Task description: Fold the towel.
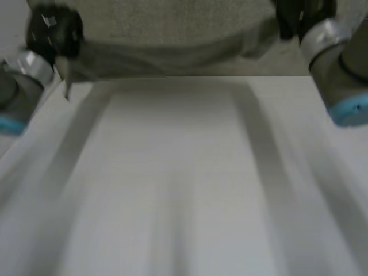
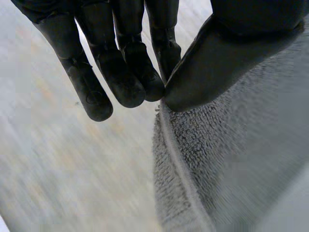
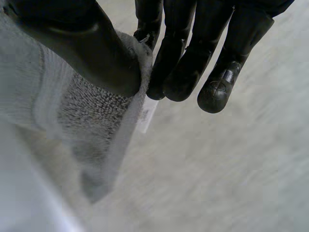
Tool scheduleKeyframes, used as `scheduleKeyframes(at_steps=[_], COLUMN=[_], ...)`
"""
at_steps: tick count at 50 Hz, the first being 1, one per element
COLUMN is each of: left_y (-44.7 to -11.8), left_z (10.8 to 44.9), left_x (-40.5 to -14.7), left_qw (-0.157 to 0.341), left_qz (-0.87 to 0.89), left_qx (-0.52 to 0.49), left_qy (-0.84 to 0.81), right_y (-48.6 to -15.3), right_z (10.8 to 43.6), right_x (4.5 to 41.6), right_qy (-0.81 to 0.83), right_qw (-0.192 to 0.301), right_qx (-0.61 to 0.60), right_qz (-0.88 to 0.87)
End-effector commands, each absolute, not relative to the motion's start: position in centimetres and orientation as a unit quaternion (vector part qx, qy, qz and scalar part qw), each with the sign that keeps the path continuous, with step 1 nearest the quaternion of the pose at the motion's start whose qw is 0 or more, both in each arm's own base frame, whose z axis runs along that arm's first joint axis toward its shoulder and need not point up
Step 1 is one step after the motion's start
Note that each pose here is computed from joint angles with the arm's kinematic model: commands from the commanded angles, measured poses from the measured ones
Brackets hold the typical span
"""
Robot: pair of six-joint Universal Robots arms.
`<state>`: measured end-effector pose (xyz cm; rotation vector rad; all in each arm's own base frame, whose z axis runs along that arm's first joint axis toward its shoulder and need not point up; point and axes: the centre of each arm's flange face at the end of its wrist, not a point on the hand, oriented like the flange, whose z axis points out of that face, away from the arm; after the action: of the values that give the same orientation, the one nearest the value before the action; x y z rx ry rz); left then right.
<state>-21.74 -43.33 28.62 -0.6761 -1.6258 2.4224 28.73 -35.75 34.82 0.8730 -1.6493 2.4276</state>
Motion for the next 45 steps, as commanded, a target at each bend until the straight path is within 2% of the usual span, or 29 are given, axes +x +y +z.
scheduleKeyframes(at_steps=[1, 2, 3, 4, 5, 7, 12, 26, 45], left_y=[-41.5, -41.1, -41.1, -40.7, -40.2, -39.8, -39.3, -39.7, -40.5], left_z=[19.3, 17.7, 17.7, 16.3, 15.0, 13.7, 11.8, 11.5, 9.3], left_x=[-21.5, -21.5, -21.5, -21.5, -21.5, -21.4, -21.4, -21.2, -20.7], left_qw=[0.068, 0.059, 0.059, 0.049, 0.042, 0.035, 0.015, 0.001, -0.004], left_qz=[0.757, 0.748, 0.748, 0.739, 0.727, 0.715, 0.698, 0.702, 0.683], left_qx=[-0.273, -0.286, -0.286, -0.297, -0.309, -0.320, -0.345, -0.344, -0.336], left_qy=[-0.590, -0.596, -0.596, -0.603, -0.611, -0.621, -0.627, -0.624, -0.648], right_y=[-34.2, -34.2, -33.6, -33.1, -33.1, -32.4, -31.9, -33.7, -34.8], right_z=[24.9, 24.9, 23.0, 21.4, 21.4, 18.7, 16.8, 19.5, 18.7], right_x=[27.7, 27.7, 27.6, 27.3, 27.3, 26.5, 25.2, 22.2, 21.3], right_qy=[-0.632, -0.632, -0.645, -0.656, -0.656, -0.676, -0.693, -0.693, -0.711], right_qw=[0.012, 0.012, 0.010, 0.008, 0.008, 0.010, 0.017, 0.033, 0.027], right_qx=[0.324, 0.324, 0.331, 0.336, 0.336, 0.338, 0.333, 0.276, 0.244], right_qz=[0.704, 0.704, 0.688, 0.676, 0.676, 0.655, 0.639, 0.665, 0.659])
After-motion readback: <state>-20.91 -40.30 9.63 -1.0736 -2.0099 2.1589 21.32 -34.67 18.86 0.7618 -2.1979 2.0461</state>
